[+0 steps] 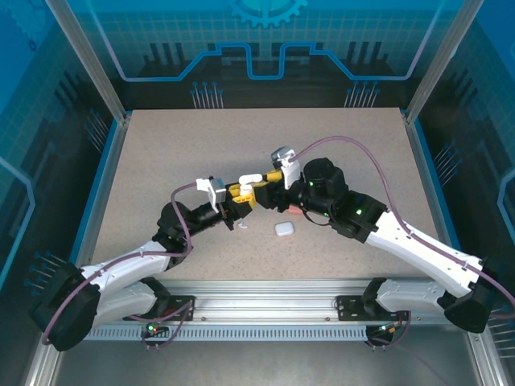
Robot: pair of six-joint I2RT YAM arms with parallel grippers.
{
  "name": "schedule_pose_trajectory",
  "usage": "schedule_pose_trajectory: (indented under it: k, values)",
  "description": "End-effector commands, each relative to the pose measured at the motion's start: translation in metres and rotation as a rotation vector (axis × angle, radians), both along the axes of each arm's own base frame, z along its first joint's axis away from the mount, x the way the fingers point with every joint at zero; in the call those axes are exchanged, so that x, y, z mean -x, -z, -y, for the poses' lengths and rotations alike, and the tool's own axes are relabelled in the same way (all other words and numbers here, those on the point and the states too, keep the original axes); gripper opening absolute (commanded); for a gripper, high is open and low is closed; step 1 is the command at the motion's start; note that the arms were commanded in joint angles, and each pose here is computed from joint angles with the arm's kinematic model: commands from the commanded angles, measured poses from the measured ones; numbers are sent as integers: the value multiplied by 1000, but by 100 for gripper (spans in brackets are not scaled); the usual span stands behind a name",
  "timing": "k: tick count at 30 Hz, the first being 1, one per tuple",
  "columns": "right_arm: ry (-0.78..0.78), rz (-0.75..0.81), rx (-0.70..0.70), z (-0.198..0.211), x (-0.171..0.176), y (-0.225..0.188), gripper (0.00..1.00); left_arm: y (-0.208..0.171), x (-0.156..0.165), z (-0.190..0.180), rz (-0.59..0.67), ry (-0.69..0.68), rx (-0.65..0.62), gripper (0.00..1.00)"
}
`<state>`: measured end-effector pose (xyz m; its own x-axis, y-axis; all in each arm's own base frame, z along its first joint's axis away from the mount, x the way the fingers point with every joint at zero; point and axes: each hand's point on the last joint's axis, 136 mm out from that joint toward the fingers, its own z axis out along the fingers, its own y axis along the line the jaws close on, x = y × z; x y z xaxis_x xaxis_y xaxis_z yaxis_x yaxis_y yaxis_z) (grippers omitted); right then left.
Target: Insert wireless bluetooth earbuds into charging case
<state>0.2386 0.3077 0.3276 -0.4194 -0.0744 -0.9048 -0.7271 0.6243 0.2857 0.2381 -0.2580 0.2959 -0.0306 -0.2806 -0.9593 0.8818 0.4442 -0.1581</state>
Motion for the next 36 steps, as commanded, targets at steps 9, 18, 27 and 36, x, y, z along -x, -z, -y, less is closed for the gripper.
schedule_pose_trajectory:
  k: [9, 18, 27, 36]
  values:
    - [-31, -2, -114, 4, 4, -25, 60, -22, 1, -2, 67, -11, 48, 11]
    - [26, -105, -54, 28, -2, -18, 65, -27, 6, -2, 88, 1, 57, 11]
    - [27, -221, -81, 41, -6, -5, 67, -35, 9, 0, 111, 30, 75, 11]
    - [-23, -238, -120, 23, -12, -6, 67, -35, 8, 2, 115, 32, 69, 11]
